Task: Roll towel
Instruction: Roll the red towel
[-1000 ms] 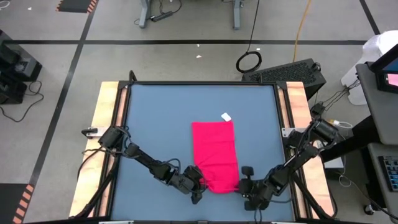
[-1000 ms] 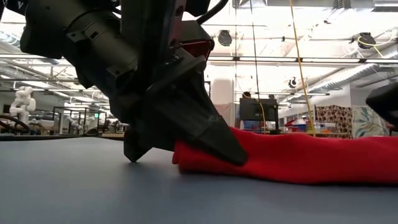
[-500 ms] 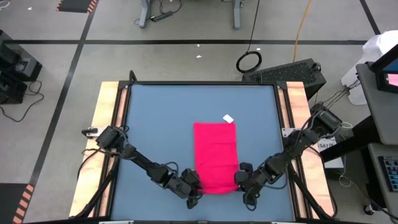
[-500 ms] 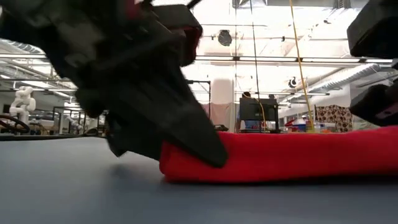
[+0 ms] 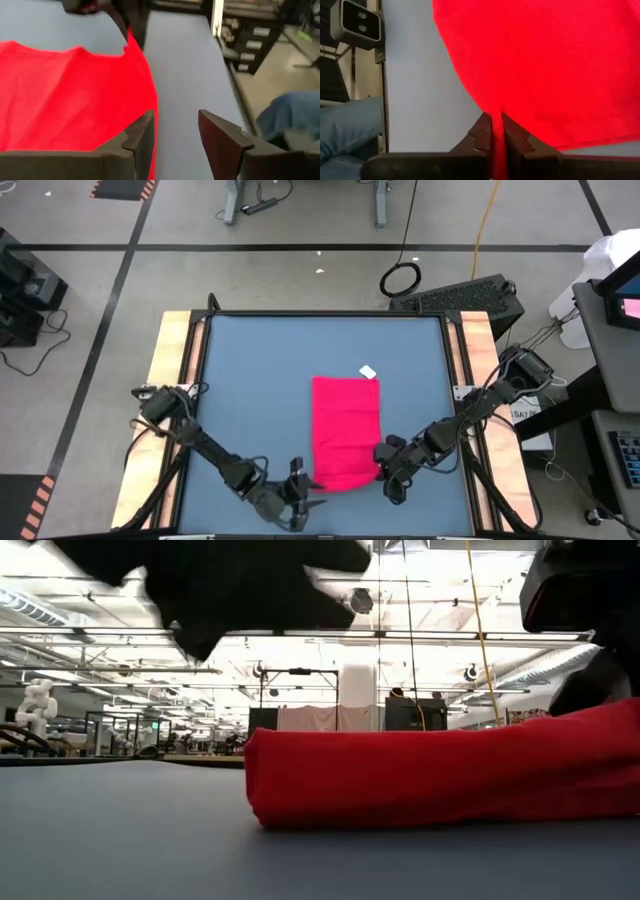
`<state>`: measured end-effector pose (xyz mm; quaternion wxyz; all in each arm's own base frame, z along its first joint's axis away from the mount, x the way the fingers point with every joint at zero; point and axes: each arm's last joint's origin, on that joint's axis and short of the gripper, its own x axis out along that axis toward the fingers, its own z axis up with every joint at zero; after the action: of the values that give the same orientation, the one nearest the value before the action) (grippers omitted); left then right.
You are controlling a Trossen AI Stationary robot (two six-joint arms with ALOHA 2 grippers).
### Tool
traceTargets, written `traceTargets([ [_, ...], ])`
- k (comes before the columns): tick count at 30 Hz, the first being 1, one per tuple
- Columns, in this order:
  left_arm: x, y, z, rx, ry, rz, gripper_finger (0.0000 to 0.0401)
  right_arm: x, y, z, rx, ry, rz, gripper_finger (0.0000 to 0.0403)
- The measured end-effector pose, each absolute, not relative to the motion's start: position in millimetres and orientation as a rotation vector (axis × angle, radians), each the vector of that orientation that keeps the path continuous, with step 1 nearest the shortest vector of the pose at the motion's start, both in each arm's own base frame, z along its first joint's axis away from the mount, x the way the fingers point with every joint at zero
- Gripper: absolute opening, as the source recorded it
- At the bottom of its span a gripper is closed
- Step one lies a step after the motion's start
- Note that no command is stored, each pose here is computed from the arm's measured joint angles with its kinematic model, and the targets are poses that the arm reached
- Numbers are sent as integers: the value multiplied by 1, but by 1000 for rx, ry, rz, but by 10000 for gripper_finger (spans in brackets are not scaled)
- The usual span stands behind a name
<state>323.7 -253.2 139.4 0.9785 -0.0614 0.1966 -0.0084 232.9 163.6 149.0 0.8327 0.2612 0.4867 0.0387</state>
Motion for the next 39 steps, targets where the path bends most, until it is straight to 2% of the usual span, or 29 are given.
traceTargets([
  [4, 325, -259, 120, -89, 359, 20, 177, 233, 158, 147, 579, 1066, 22, 8],
  [13, 341, -265, 86, 87, 315, 84, 286, 234, 159, 148, 619, 1046, 19, 8],
  [19, 347, -263, 72, 141, 344, 77, 298, 236, 158, 149, 618, 1033, 19, 8],
  [22, 349, -257, 67, 113, 374, 106, 279, 236, 158, 149, 607, 1029, 27, 8],
  [26, 353, -251, 65, 77, 389, 133, 222, 236, 158, 149, 602, 1027, 26, 8],
  [31, 355, -247, 67, 1, 387, 156, 97, 236, 158, 149, 565, 1000, 6, 13],
  [34, 358, -244, 72, -121, 400, 147, 20, 233, 162, 149, 478, 961, 5, 32],
  [39, 365, -234, 75, -350, 467, 95, 16, 225, 166, 159, 332, 956, 91, 99],
])
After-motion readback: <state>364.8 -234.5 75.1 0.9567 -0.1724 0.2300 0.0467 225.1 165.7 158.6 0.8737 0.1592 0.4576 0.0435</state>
